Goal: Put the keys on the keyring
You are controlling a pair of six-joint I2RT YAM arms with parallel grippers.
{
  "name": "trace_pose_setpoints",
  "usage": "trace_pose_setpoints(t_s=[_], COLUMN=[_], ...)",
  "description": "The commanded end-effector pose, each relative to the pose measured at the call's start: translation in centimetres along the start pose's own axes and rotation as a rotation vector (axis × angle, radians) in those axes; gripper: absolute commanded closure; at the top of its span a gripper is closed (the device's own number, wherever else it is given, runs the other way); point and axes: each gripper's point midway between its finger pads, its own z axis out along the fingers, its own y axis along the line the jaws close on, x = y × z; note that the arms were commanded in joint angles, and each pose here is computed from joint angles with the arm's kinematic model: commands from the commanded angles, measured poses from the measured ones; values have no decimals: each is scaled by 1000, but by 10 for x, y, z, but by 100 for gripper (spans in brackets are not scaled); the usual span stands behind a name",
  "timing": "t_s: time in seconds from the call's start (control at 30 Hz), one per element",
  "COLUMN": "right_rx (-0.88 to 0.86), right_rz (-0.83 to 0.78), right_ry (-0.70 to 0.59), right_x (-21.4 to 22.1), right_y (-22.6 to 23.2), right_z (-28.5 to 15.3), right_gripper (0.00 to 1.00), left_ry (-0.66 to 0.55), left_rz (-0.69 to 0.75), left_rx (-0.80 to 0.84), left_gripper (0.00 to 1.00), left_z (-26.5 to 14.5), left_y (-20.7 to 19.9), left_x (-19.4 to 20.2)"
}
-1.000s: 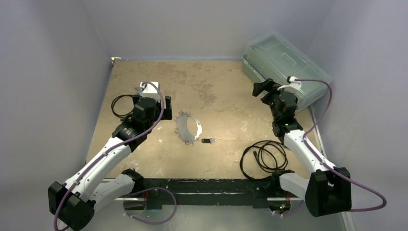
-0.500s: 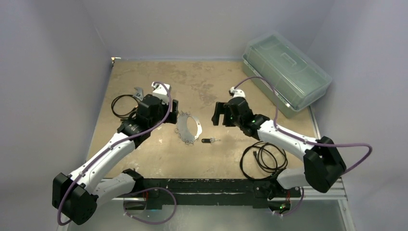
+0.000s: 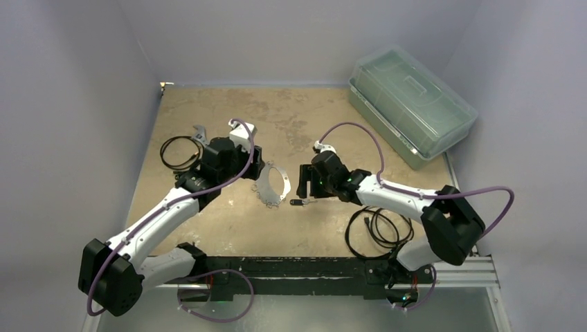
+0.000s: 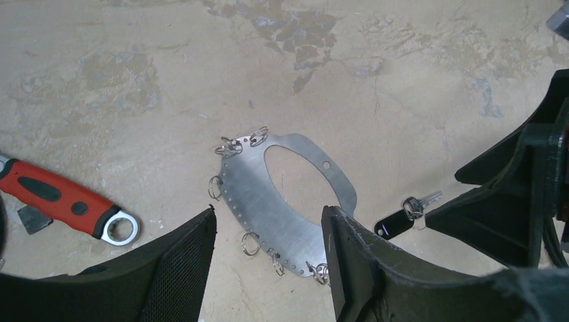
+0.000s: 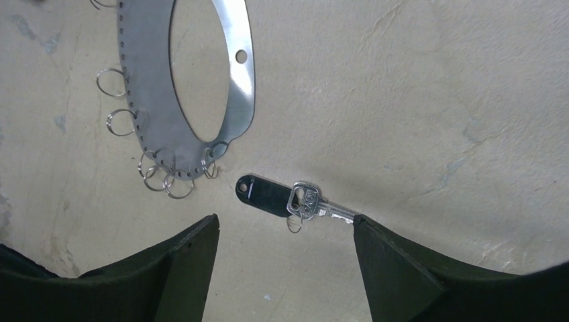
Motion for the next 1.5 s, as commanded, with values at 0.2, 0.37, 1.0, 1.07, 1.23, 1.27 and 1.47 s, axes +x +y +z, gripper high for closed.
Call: trace_pose_setpoints(t_s=[0.2,0.37,1.0,1.07,1.23,1.27,1.47], right_rx=[76,100,144,145,143,144,93], right_rz=[113,129,107,104,83,74,-134], right_ry=[67,86,97,100,91,83,-31], right_x=[23,33,43,43,38,35,-14], right_y=[-4,-3,-4,-4,-3,-2,16], right_z=[19,20,33,35,30,27,5], right_gripper=[32,41,61,64,62,59,13], left_ry=[-138,-146,-168,-168,-168,-171,-188], left_rz=[4,-2,-5,-4,0,2,11], left_rx=[48,57,66,66,57,53,7], left_gripper=[42,42,44,44,45,45,43], left_z=[-5,-7,-13,-13,-13,-14,-17], left_y=[-9,-11,-14,-14,-12,-11,-3], left_x=[-21,-23,-28,-28,-28,-29,-33])
